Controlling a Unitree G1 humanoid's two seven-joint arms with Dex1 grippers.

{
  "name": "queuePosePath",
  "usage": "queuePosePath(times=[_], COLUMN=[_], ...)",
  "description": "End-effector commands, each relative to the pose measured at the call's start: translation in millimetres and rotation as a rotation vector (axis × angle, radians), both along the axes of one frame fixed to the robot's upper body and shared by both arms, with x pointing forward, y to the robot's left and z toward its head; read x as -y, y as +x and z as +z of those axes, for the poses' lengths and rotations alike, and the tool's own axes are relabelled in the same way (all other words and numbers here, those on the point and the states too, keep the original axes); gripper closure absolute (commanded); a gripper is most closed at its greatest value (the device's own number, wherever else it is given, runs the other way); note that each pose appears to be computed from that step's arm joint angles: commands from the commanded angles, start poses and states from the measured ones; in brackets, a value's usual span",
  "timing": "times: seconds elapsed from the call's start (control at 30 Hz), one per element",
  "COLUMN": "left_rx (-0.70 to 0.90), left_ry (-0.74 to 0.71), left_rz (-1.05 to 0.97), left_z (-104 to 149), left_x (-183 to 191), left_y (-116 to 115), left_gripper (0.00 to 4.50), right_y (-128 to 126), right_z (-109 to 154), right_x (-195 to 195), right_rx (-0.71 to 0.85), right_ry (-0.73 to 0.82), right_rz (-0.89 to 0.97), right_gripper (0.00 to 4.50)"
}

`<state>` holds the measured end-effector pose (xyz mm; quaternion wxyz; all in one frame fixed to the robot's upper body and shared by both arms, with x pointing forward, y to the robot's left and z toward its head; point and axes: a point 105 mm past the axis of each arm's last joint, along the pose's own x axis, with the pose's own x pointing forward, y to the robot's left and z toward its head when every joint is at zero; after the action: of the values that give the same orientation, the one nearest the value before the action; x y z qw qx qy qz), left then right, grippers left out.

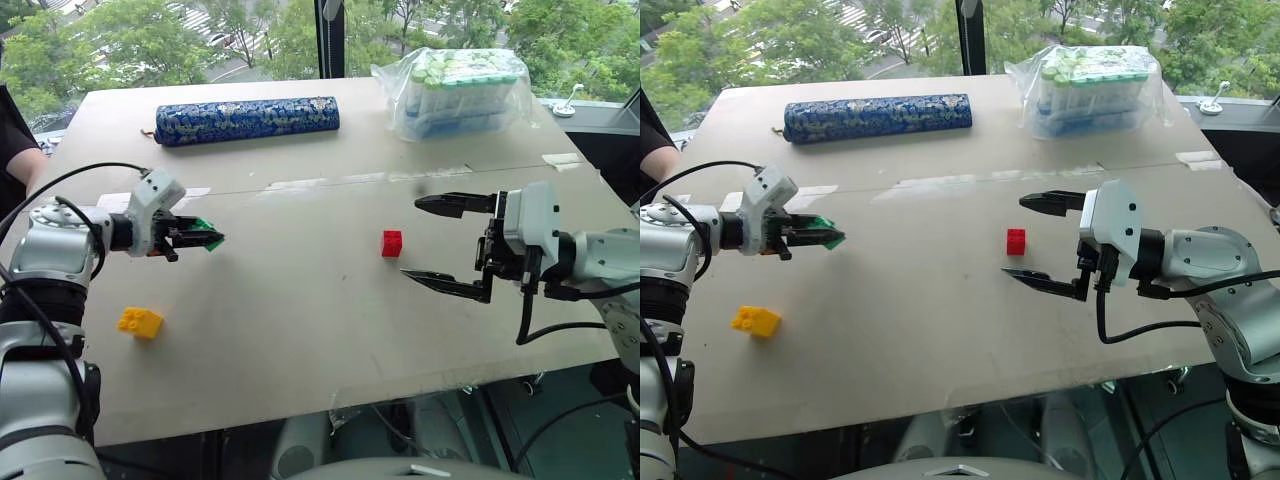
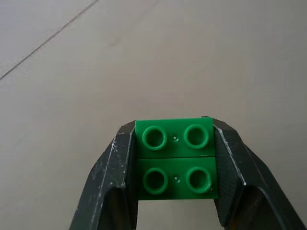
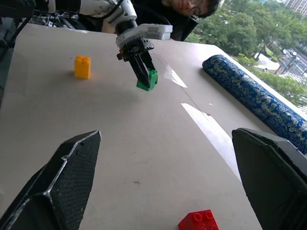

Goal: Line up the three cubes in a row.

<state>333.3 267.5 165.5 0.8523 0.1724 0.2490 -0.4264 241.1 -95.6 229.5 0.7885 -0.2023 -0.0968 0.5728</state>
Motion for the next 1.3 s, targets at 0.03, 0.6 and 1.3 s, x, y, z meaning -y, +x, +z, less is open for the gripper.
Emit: queuePosePath(times=[0.03,0.6,1.3], left_rx=[0.051,0.119,0.131], left_ry=[0.047,0.172,0.199], left_rz=[-0.292,-0.515,-0.57], left_z=[4.9,-17.0,-19.7], left_x=[73.9,171.5,191.1], left_y=[-12.1,27.7,41.9], left_gripper=[3.17,3.17,2.12], right_y=[-5.9,-29.7,-32.6], right_z=[9.0,-31.3,-38.6], right_x=[8.9,50.7,60.5], right_rx=[0.04,-0.137,-0.149], right_ry=[0.053,-0.091,-0.102], right_rz=[-0.067,-0.18,-0.23], right_gripper=[0.0,0.0,0.0])
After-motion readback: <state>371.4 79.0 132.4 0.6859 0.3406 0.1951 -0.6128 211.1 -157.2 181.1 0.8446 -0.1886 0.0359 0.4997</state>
